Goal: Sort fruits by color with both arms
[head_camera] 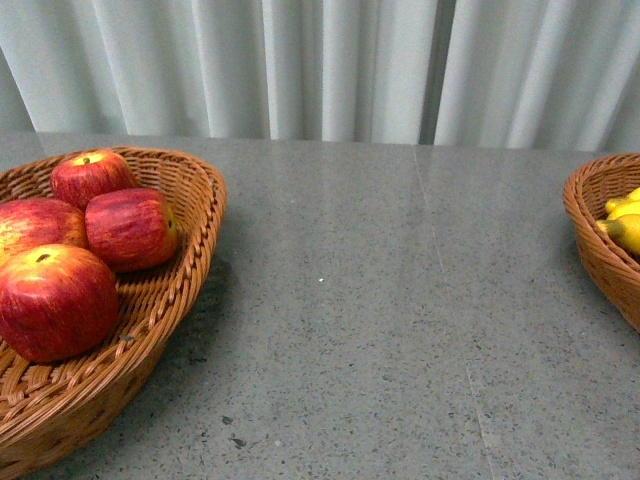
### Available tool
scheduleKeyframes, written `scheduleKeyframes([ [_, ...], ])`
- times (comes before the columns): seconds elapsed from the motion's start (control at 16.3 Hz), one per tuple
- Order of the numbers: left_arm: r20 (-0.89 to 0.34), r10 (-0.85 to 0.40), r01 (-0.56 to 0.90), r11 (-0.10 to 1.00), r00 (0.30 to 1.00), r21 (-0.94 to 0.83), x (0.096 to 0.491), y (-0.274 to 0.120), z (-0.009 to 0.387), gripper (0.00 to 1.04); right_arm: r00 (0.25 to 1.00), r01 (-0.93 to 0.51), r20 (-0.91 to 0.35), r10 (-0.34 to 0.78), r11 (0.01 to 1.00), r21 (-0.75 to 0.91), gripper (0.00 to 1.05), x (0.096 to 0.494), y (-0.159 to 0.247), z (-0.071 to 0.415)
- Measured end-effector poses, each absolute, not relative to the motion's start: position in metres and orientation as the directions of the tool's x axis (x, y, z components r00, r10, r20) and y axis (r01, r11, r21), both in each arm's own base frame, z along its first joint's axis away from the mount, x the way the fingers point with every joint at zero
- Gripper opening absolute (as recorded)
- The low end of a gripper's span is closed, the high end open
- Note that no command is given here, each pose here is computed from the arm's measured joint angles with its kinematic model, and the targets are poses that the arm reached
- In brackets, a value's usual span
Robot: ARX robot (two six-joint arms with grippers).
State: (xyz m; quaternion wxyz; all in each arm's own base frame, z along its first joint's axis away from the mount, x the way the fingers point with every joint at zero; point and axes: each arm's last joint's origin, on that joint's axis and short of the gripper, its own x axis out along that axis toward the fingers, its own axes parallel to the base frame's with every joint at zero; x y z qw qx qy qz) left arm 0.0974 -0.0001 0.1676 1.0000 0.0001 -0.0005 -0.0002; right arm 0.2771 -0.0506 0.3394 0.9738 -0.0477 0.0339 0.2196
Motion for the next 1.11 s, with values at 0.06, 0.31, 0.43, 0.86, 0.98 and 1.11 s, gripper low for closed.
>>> scheduleKeyframes([
  [0.06,0.001,-0.001,0.001,1.000,1.000,0.000,0.097,0.000,0.168,0.98,0.895,-0.446,-0.024,0.445,0.894,-0.053,0.98,0.259,-0.043,0.348],
  [0.31,0.001,-0.001,0.001,1.000,1.000,0.000,0.097,0.000,0.168,0.98,0.989,-0.150,-0.014,0.151,0.988,0.030,0.78,0.179,-0.037,0.319],
  [0.43,0.001,0.000,0.000,1.000,1.000,0.000,0.097,0.000,0.168,0.98,0.999,0.018,-0.037,-0.017,0.999,0.028,0.50,0.131,-0.040,0.272],
  [0.86,0.001,0.000,0.000,1.000,1.000,0.000,0.097,0.000,0.168,0.98,1.000,-0.001,-0.002,0.001,1.000,0.003,0.02,0.097,-0.014,0.203],
  [0.98,0.001,0.000,0.000,1.000,1.000,0.000,0.097,0.000,0.168,0.98,1.000,-0.002,-0.011,0.002,1.000,0.005,0.02,0.098,-0.010,0.195],
  [1.11,0.001,-0.001,0.001,1.000,1.000,0.000,0.097,0.000,0.168,0.98,1.000,0.014,-0.008,-0.014,1.000,0.003,0.02,0.098,-0.006,0.193],
])
